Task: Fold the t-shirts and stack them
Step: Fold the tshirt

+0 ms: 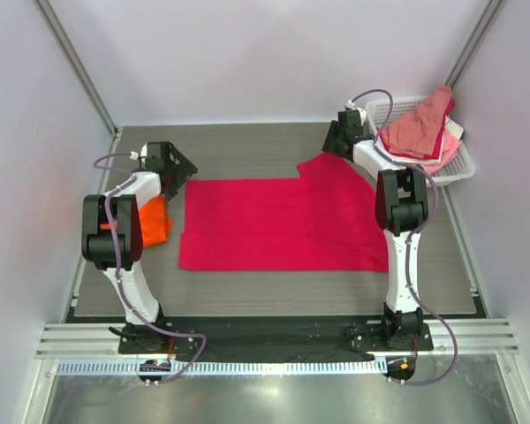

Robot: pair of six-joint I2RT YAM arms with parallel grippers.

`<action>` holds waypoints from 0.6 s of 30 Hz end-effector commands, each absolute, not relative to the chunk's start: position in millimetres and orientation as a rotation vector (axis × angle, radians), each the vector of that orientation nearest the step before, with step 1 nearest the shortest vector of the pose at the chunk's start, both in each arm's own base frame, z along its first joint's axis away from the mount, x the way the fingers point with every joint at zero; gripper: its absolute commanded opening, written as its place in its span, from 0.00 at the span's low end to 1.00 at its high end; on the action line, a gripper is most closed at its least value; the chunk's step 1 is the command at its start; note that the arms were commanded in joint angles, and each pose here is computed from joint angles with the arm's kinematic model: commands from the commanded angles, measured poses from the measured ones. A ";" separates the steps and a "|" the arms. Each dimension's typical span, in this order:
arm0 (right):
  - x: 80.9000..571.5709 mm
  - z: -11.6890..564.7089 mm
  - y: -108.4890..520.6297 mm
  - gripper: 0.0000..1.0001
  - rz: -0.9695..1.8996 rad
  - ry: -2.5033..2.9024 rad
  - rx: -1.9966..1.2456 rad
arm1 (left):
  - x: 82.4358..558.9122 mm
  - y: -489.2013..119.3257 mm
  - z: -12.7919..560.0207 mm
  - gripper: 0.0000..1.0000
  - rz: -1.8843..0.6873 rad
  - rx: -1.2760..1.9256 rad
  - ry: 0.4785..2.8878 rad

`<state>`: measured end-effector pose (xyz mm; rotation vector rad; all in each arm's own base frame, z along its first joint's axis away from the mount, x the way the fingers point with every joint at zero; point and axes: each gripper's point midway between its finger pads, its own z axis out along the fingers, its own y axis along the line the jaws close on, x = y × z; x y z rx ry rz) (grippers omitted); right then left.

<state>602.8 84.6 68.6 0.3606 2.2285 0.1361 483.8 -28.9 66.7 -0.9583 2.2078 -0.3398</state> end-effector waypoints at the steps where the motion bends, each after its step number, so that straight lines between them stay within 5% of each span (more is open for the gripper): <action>1: 622.9 78.2 76.6 0.63 0.023 2.197 0.296 | 505.1 -27.3 77.3 0.93 -0.334 -0.898 2.155; 9: 633.5 44.1 82.0 0.57 -0.053 2.240 0.246 | 506.1 -24.5 74.7 0.91 -0.310 -0.905 2.163; 13: 628.6 39.5 83.3 0.33 -0.051 2.264 0.243 | 506.0 -24.5 72.8 0.86 -0.304 -0.910 2.177; 17: 626.3 43.1 84.7 0.19 -0.044 2.264 0.240 | 506.3 -25.3 70.9 0.82 -0.305 -0.910 2.187; 18: 627.0 44.3 85.3 0.07 -0.040 2.262 0.237 | 506.7 -25.5 70.4 0.82 -0.306 -0.909 2.189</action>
